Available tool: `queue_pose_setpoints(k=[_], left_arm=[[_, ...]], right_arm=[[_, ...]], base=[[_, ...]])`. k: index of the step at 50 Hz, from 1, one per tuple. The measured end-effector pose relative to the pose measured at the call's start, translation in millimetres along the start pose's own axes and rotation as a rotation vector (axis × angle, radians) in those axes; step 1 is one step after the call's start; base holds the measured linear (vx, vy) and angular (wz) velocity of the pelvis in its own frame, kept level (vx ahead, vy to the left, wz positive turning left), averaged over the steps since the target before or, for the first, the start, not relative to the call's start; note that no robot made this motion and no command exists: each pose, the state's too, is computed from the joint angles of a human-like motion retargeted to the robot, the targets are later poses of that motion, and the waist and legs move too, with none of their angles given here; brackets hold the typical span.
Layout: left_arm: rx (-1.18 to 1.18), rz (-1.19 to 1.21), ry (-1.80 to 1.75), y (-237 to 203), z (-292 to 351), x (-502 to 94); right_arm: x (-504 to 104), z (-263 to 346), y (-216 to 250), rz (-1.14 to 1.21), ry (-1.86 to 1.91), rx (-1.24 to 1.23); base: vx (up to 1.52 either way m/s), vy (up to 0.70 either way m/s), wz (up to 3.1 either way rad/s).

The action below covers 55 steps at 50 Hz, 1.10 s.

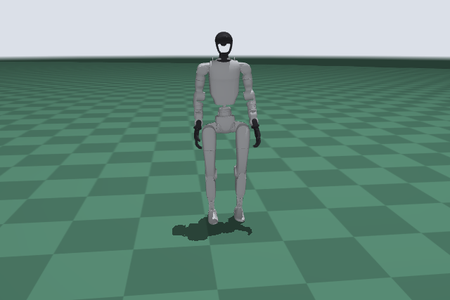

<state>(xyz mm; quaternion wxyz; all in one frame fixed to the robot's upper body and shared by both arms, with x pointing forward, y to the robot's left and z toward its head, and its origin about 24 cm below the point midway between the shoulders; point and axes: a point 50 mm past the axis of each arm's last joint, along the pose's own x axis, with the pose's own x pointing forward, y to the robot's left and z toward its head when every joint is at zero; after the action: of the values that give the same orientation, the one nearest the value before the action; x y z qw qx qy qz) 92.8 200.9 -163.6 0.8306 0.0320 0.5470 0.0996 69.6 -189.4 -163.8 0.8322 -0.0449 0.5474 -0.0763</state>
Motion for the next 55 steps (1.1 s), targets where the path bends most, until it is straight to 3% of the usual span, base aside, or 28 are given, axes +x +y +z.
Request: queue_pose_setpoints(k=[5,16,35,40,55], left_arm=[[0.028,-0.013,-0.013,-7,1,-1],[0.104,0.054,-0.061,-7,7,0],[0.162,0.058,-0.169,-4,30,0],[0.140,0.076,-0.167,3,30,0],[0.026,0.099,-0.152,23,10,-8]], right_arm=[[1,3,-6,-0.009,-0.013,-0.045],[3,27,-14,-0.073,-0.151,-0.434],[4,48,-8,-0.104,-0.231,-0.448],[0,59,-5,-0.096,-0.290,-0.377],[-42,135,0,-0.011,-0.654,0.156]], base=[[0.00,0.01,-0.02],[0.02,-0.02,-0.04],[0.01,-0.02,-0.09],[0.01,0.01,0.03],[0.07,0.06,0.23]])
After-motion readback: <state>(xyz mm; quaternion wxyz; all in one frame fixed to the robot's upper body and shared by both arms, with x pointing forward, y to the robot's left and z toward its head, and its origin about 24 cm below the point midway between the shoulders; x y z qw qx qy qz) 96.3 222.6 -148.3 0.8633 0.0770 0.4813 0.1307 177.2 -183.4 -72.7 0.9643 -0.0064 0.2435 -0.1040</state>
